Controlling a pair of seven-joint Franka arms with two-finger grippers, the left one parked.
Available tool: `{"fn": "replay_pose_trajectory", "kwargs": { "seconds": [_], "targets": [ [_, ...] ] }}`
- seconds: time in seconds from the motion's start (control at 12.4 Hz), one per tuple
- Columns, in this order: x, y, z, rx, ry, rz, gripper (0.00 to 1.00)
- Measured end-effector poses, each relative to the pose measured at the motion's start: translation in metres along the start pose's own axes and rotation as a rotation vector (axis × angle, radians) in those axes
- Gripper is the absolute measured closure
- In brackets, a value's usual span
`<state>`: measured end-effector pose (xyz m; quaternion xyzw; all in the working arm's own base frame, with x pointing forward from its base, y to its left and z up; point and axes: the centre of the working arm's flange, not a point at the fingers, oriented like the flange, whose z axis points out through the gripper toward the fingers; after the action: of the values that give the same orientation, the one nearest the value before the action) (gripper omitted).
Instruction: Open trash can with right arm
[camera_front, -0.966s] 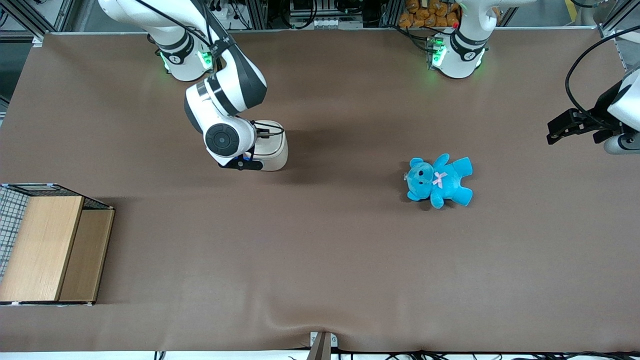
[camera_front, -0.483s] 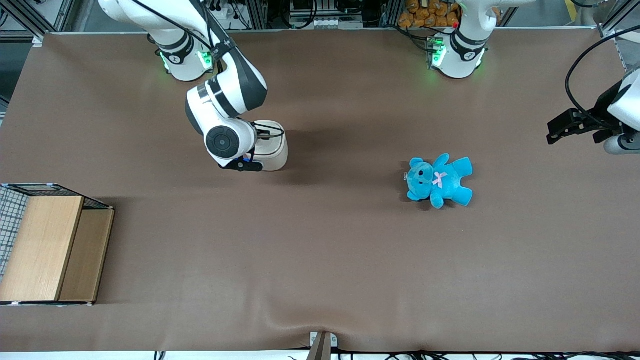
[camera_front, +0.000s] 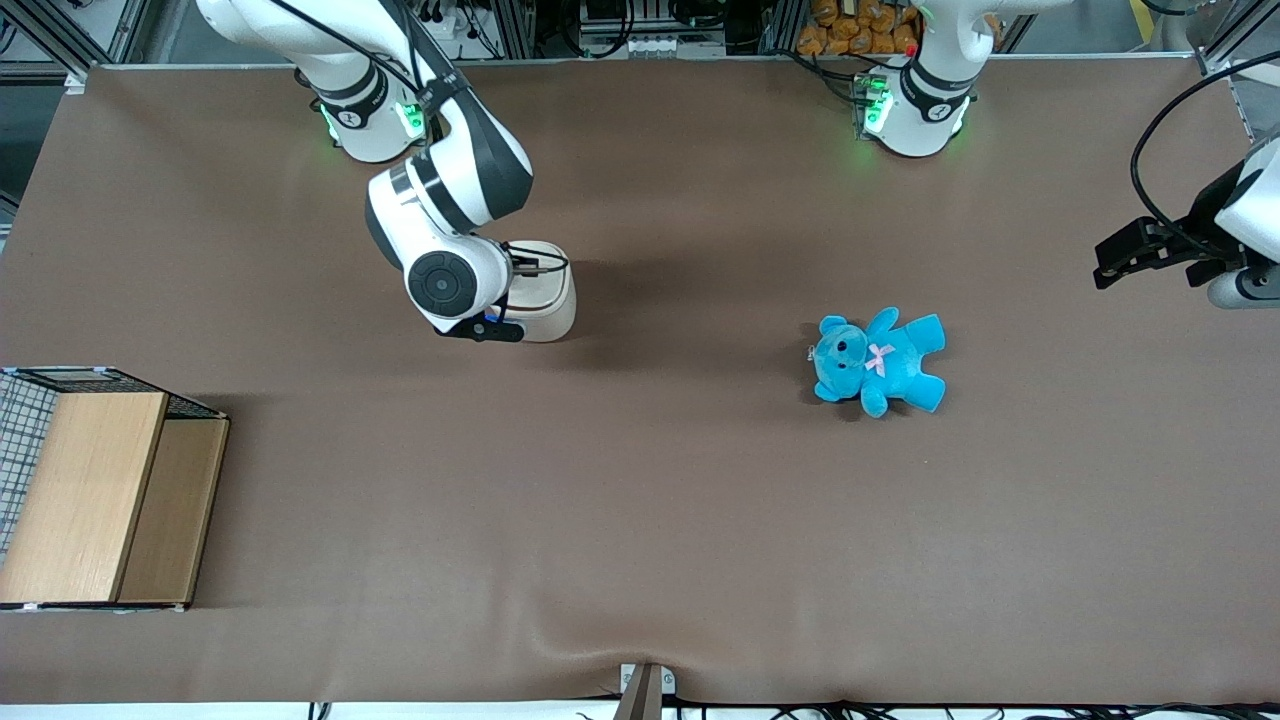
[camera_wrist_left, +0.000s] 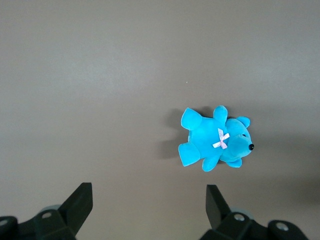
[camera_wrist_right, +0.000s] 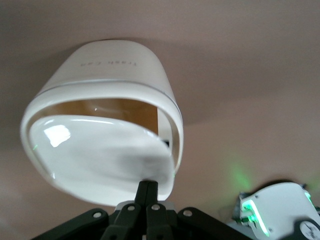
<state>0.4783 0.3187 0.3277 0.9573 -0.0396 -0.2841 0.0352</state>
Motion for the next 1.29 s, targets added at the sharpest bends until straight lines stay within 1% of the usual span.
{"fn": "replay_pose_trajectory", "kwargs": {
  "seconds": [0.08, 0.16, 0.24, 0.4, 0.56, 0.64, 0.72, 0.97, 1.05, 1.29],
  "targets": [
    [-0.003, 0.003, -0.022, 0.007, 0.0, -0.001, 0.9],
    [-0.004, 0.011, -0.046, 0.028, 0.017, 0.005, 0.81],
    [-0.001, 0.024, -0.07, 0.057, 0.039, 0.019, 0.67],
    [0.007, 0.061, -0.107, 0.11, 0.071, 0.042, 0.44],
    [0.019, 0.104, -0.131, 0.154, 0.099, 0.031, 0.21],
    [0.024, 0.131, -0.144, 0.172, 0.123, 0.03, 0.07],
    [0.026, 0.16, -0.158, 0.174, 0.159, 0.027, 0.0],
    [0.007, 0.229, -0.204, 0.14, 0.288, 0.01, 0.0],
    [-0.003, 0.253, -0.217, 0.14, 0.323, 0.0, 0.0],
    [-0.032, 0.33, -0.245, 0.161, 0.411, -0.049, 0.0]
  ]
}}
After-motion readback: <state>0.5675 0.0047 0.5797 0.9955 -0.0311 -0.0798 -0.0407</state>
